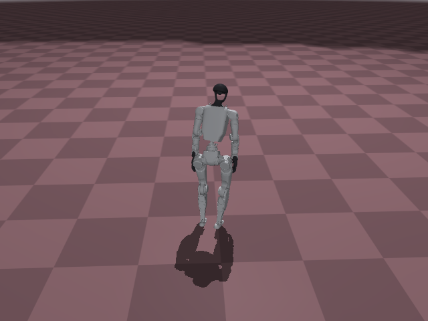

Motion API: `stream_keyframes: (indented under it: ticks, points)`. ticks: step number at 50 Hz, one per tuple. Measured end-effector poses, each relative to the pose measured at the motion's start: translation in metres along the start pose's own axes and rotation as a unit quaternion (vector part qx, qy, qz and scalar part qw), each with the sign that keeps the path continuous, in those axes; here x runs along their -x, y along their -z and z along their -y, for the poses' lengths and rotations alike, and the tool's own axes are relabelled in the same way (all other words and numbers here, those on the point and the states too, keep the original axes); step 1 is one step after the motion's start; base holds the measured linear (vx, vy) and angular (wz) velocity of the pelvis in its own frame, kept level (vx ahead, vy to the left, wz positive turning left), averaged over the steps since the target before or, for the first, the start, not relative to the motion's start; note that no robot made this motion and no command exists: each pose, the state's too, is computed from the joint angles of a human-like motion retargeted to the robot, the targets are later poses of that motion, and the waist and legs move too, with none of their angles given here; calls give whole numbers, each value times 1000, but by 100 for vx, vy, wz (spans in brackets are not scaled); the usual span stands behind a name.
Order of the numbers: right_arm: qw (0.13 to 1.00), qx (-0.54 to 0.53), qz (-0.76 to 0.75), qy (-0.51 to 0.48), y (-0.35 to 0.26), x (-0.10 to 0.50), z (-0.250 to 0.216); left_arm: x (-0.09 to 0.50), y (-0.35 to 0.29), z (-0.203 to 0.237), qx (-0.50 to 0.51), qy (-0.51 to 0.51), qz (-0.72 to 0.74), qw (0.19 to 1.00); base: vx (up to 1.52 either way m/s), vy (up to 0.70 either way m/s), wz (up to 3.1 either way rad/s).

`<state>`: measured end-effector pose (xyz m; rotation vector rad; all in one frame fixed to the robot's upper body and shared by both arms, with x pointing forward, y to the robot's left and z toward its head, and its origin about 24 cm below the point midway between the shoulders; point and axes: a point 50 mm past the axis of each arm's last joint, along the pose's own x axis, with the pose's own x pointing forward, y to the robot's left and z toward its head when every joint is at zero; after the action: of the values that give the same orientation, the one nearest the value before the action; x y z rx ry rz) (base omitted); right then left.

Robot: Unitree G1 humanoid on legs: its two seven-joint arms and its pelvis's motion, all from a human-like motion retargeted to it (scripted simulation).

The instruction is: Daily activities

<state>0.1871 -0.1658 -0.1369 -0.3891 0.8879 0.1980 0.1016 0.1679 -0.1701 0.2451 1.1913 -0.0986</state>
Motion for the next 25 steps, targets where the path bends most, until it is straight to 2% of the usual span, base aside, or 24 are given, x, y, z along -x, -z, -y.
stream_keyframes:
  ticks: [14,25]
  points:
    - [995,5,-81,-54,50,14,-14,8,36,17,9,64,-46,997,13,5,5]
    - [991,2,-101,-89,60,18,-19,7,38,-4,60,40,-47,996,13,-5,-3]
